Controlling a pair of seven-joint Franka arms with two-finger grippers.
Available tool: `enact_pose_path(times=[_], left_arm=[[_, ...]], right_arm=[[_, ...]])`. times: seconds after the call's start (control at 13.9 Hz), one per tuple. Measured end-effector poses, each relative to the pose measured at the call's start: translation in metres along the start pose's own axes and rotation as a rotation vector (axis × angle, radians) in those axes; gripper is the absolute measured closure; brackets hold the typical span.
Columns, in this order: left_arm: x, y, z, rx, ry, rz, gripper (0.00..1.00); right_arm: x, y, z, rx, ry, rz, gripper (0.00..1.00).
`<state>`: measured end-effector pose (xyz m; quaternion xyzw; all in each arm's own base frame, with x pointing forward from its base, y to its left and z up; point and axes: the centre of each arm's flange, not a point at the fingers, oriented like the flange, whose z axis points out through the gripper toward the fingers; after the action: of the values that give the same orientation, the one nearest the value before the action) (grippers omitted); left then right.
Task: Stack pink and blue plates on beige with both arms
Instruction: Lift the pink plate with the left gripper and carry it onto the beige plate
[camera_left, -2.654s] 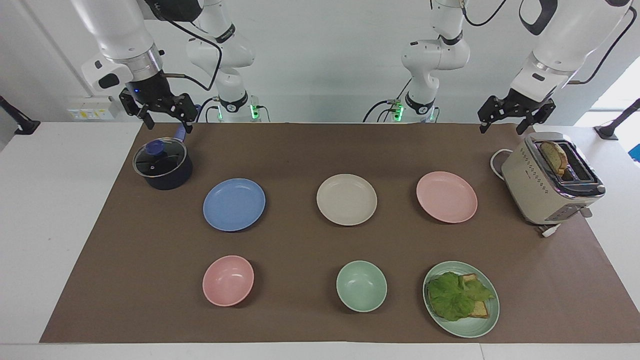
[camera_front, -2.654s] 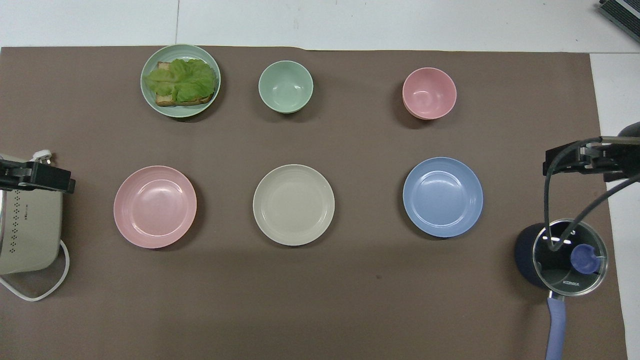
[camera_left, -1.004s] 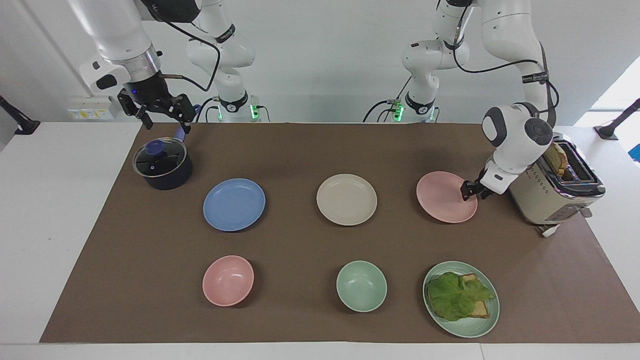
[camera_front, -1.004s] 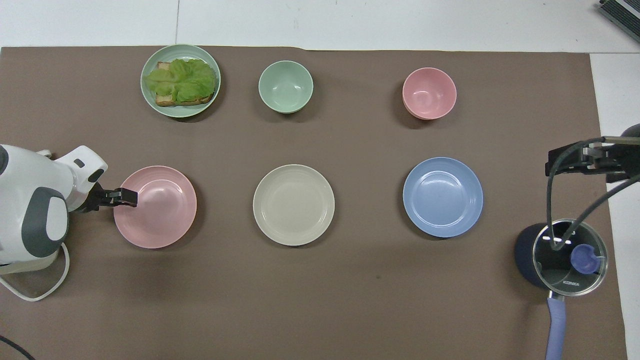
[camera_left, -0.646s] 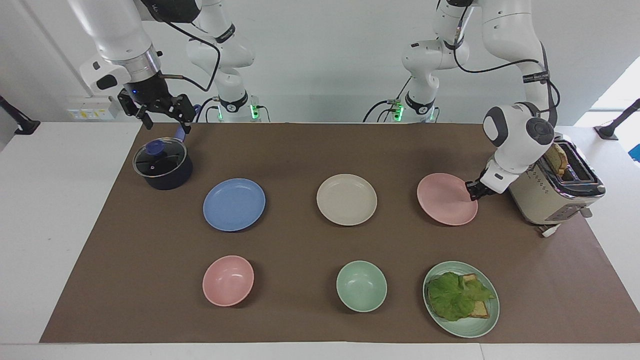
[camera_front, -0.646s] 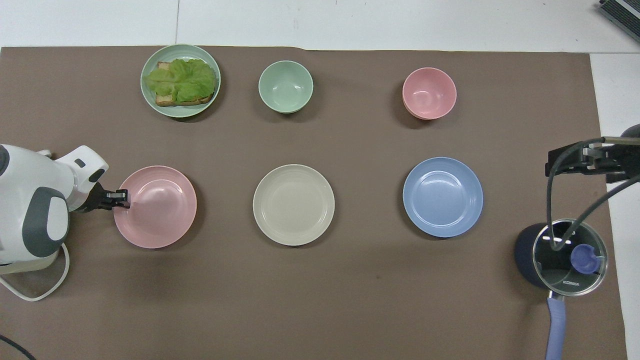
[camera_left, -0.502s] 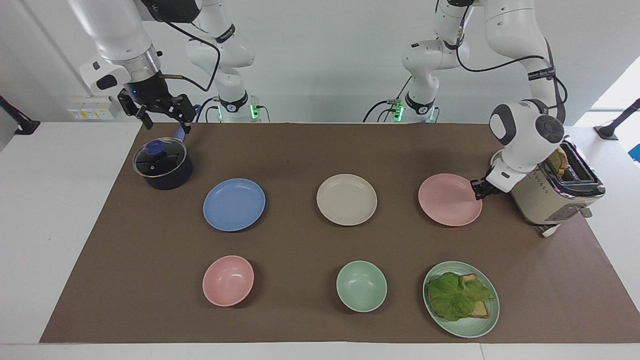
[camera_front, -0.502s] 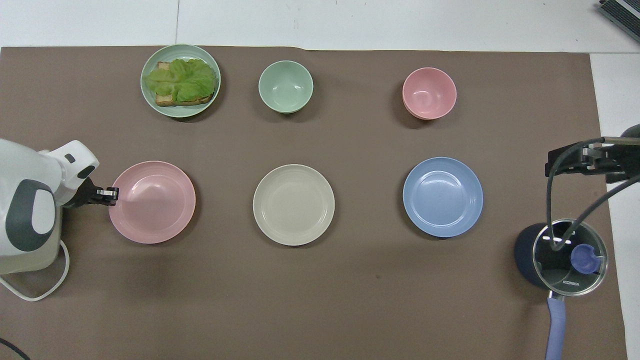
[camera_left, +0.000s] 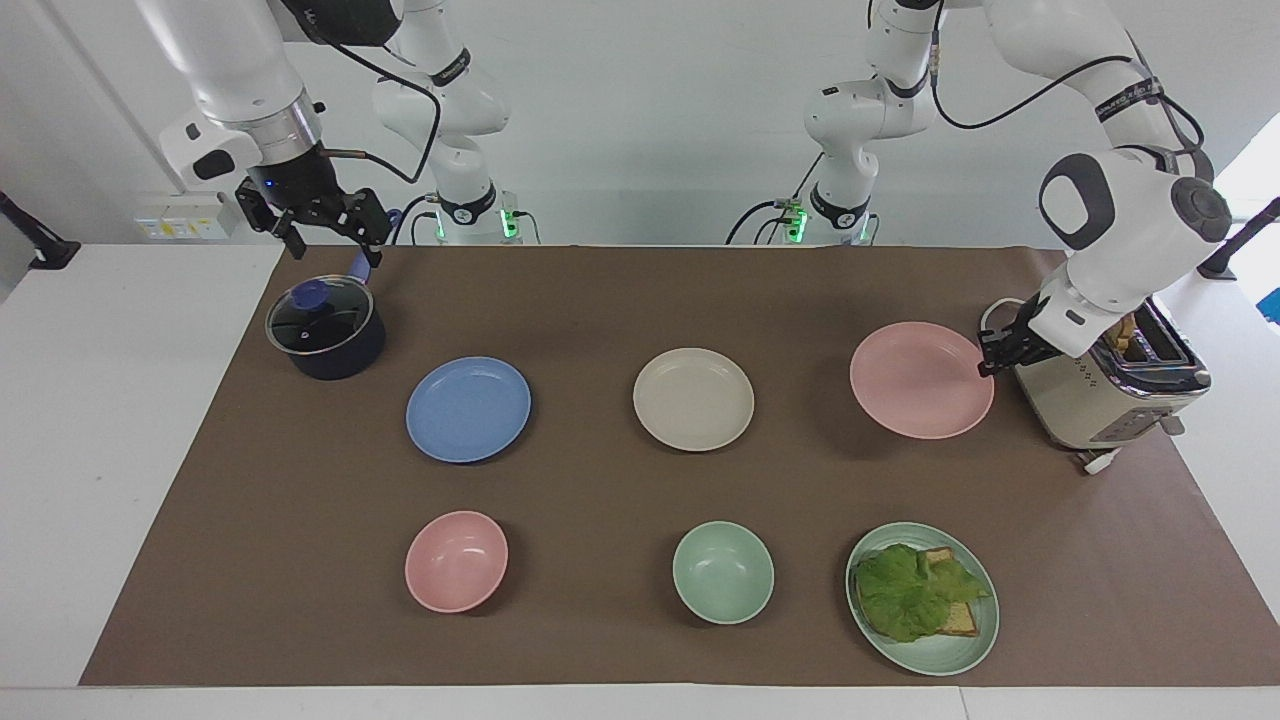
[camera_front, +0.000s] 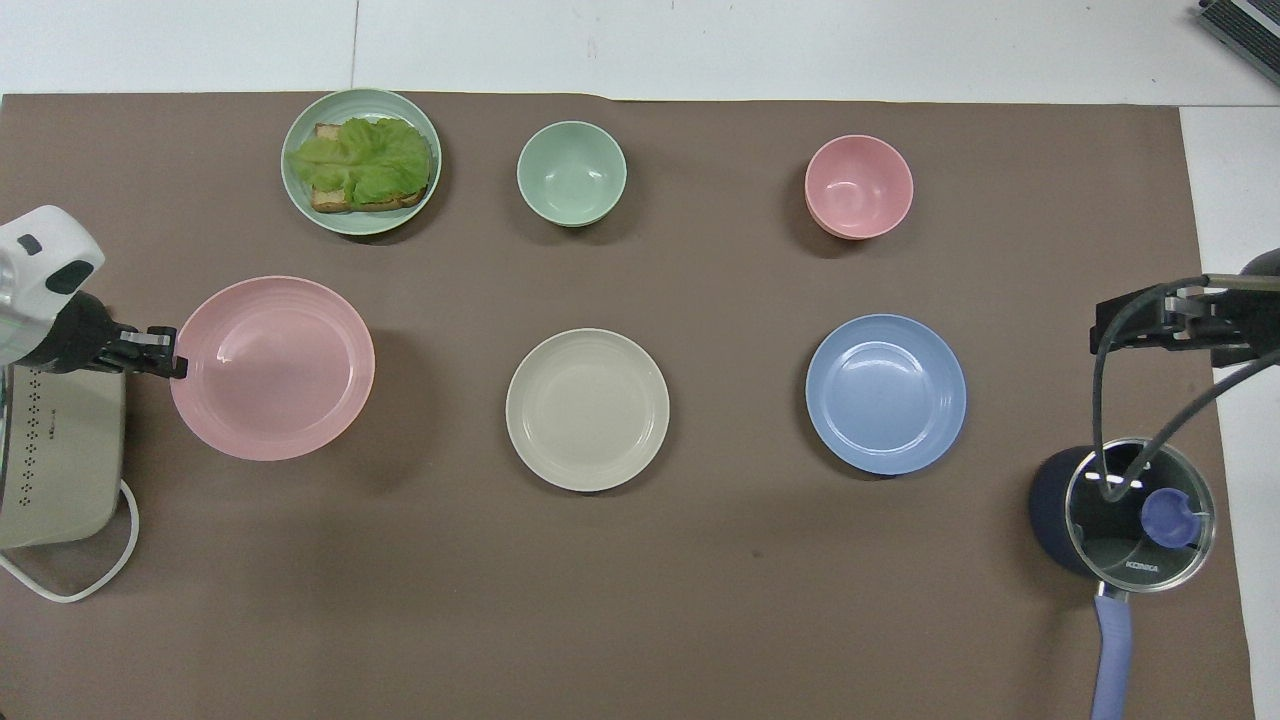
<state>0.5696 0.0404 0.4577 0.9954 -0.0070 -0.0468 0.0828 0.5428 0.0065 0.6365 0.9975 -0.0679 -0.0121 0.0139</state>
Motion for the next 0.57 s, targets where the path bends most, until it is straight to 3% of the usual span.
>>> enact_pose_path(times=[0.29,0.57], left_arm=[[-0.012,0.047,-0.021,-0.04,0.004,-0.062,0.96],[-0.02,0.164,-0.004,-0.025,-0.001,-0.101,0.96]], right_arm=[[0.0,0.0,0.0,0.0,-0.001,0.001,0.0],[-0.001,0.004,0.001,0.0,-0.003,0.005,0.0]])
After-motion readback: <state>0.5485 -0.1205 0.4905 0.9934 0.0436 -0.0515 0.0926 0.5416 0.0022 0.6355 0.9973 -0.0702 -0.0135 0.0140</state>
